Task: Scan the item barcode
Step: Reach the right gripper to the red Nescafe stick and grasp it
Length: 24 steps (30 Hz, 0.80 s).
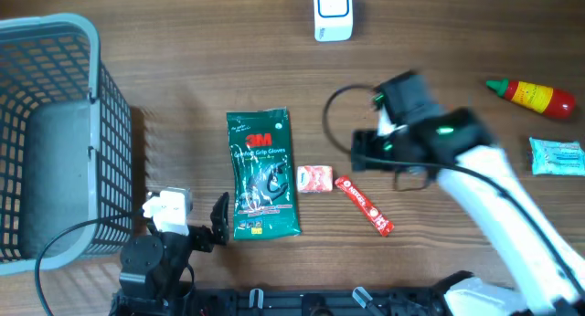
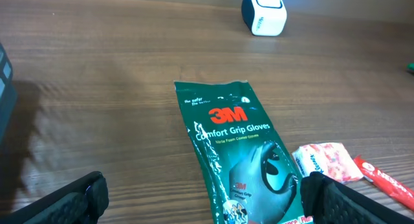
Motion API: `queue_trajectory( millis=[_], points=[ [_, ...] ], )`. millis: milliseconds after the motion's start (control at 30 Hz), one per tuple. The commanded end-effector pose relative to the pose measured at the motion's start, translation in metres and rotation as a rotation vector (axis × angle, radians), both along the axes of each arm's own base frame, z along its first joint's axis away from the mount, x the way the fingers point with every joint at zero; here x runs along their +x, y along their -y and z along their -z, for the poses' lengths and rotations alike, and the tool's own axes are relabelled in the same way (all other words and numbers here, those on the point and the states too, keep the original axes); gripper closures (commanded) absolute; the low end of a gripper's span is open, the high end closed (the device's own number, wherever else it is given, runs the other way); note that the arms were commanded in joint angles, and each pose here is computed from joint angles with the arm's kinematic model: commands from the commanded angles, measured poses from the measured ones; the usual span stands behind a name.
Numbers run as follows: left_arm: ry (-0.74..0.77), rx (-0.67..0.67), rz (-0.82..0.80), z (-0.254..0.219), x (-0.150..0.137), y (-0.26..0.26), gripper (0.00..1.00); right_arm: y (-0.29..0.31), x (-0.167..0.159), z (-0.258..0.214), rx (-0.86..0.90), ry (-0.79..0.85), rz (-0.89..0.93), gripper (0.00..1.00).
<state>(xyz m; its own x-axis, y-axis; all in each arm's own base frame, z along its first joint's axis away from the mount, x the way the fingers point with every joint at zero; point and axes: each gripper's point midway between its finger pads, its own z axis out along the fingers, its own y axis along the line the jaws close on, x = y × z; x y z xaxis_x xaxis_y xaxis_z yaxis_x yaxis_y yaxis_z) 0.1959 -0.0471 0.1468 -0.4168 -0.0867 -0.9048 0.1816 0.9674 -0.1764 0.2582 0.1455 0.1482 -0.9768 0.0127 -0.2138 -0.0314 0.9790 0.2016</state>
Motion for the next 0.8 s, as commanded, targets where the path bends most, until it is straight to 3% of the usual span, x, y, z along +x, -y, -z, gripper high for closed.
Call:
queue_trajectory(
  millis=[0,200,300,433,567,767],
  points=[
    [0.013,0.010,0.023,-0.002,-0.001,0.003,0.00,-0.007,-0.016,0.040,-0.069,-0.093,0.007,0.32],
    [0.013,0.010,0.023,-0.002,-0.001,0.003,0.00,-0.018,-0.034,0.086,-0.172,-0.183,-0.027,0.35],
    [0.013,0.010,0.023,-0.002,-0.001,0.003,0.00,-0.013,-0.040,0.117,-0.204,-0.231,-0.029,0.46],
    [0.013,0.010,0.023,-0.002,-0.001,0.003,0.00,0.001,-0.059,0.145,-0.253,-0.303,-0.025,0.41],
    [0.013,0.010,0.023,-0.002,-0.001,0.003,0.00,-0.004,-0.053,0.163,-0.217,-0.249,-0.026,0.33],
    [0.013,0.010,0.023,-0.002,-0.001,0.003,0.00,0.007,-0.046,0.171,-0.266,-0.190,-0.022,0.45]
  ],
)
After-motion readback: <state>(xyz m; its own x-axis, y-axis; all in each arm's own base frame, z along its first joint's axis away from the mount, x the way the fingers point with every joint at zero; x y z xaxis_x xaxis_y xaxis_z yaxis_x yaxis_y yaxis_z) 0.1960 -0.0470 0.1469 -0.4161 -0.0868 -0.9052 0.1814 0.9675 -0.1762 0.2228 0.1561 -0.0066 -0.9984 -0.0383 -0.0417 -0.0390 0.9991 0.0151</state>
